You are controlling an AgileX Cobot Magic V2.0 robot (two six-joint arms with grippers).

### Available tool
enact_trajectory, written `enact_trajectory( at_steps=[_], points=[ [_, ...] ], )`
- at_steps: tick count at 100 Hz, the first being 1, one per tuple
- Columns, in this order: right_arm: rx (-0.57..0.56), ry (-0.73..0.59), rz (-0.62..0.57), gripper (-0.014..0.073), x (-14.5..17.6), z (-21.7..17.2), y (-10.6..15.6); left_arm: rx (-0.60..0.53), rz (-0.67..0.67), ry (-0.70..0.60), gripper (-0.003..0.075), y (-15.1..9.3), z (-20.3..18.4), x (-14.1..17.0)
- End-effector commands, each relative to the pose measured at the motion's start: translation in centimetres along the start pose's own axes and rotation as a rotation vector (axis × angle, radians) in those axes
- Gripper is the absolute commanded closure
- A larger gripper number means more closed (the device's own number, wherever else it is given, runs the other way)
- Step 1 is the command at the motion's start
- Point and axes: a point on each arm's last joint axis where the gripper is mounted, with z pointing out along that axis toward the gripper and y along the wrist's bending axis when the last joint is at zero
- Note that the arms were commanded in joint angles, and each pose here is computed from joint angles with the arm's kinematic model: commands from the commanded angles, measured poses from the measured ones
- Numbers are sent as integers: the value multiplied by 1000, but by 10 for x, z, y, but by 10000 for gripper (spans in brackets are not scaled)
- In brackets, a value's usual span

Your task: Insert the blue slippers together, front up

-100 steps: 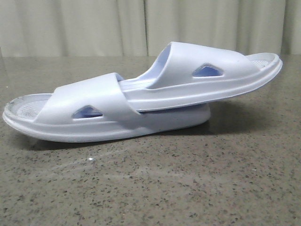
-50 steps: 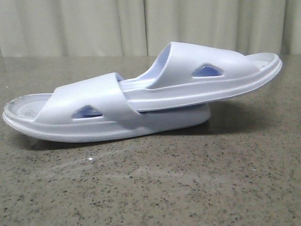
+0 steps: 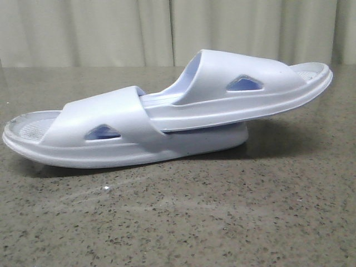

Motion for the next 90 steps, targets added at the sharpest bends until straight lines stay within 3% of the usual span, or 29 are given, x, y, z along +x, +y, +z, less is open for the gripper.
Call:
enact_trajectory(
  at_steps=[1, 31, 90],
  points=[
    [-3, -118, -4, 702, -8, -4, 1, -1, -20, -102, 704, 0, -2, -6],
    [-6, -108, 36, 702, 24, -3, 1, -1, -20, -102, 704, 0, -2, -6],
    [-6, -103, 36, 702, 24, -3, 1, -1, -20, -100, 704, 0, -2, -5]
  ],
)
